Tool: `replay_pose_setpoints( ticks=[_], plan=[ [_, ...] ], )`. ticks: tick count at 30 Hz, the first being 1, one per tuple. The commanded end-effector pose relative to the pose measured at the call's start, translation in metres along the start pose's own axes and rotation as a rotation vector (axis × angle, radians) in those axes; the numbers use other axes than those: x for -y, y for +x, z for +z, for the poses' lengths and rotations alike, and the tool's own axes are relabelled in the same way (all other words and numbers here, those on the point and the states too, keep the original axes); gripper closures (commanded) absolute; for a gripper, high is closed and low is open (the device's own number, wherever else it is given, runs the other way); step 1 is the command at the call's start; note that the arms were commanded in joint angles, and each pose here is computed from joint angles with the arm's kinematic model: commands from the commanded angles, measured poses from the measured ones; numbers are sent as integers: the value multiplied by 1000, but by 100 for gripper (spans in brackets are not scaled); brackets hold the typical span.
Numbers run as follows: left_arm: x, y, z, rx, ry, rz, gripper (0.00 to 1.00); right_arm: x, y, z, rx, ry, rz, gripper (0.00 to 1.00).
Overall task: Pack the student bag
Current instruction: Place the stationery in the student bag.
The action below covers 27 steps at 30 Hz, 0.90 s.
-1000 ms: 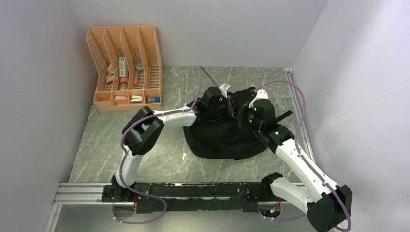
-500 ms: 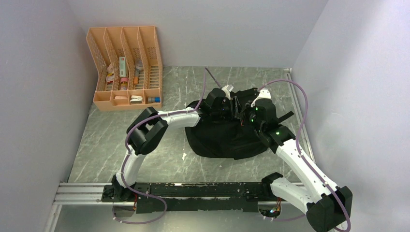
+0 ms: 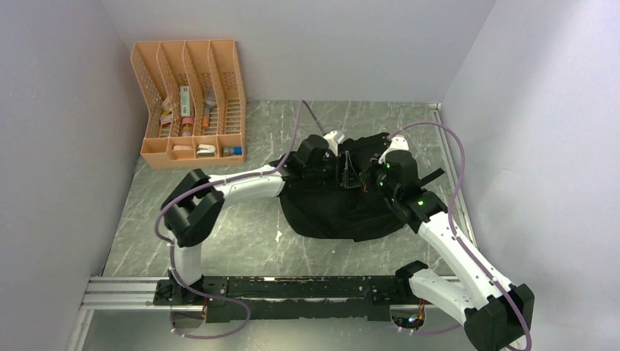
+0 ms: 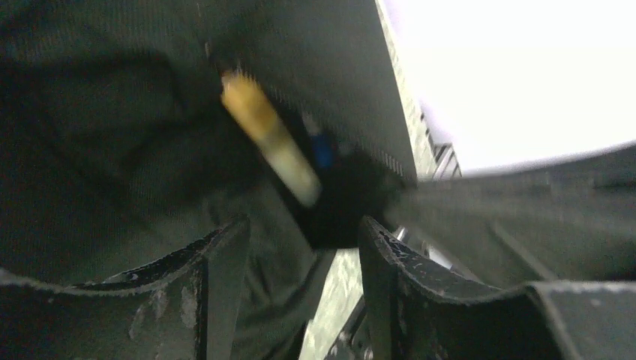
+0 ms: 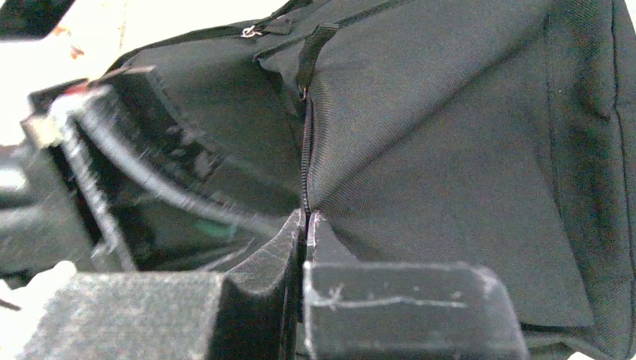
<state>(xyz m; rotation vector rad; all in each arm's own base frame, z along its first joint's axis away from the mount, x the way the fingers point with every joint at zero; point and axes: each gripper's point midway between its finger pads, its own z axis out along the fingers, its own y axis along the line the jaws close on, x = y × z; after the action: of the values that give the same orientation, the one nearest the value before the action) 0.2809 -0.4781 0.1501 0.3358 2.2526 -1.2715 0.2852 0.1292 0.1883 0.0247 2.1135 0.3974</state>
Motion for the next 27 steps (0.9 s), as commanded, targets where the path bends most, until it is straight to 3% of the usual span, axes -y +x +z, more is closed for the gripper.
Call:
replay_pose_setpoints(
  ticks=[1, 8, 13, 19, 27],
  plan=[
    [19, 18, -36, -27, 37, 97, 40, -9, -10, -5, 32, -32, -7, 100],
    [-2, 17, -89, 32, -90, 133, 39, -3, -7, -4, 36, -10, -2, 100],
    [-41, -3, -135, 126, -291, 135, 40, 11, -6, -4, 38, 77, 32, 100],
    [-90, -17, -185, 224, -533, 131, 34, 14, -9, -5, 44, 98, 34, 100],
    [-127, -16, -197, 194, -644, 92, 31, 14, -5, -4, 33, 89, 30, 100]
  ],
)
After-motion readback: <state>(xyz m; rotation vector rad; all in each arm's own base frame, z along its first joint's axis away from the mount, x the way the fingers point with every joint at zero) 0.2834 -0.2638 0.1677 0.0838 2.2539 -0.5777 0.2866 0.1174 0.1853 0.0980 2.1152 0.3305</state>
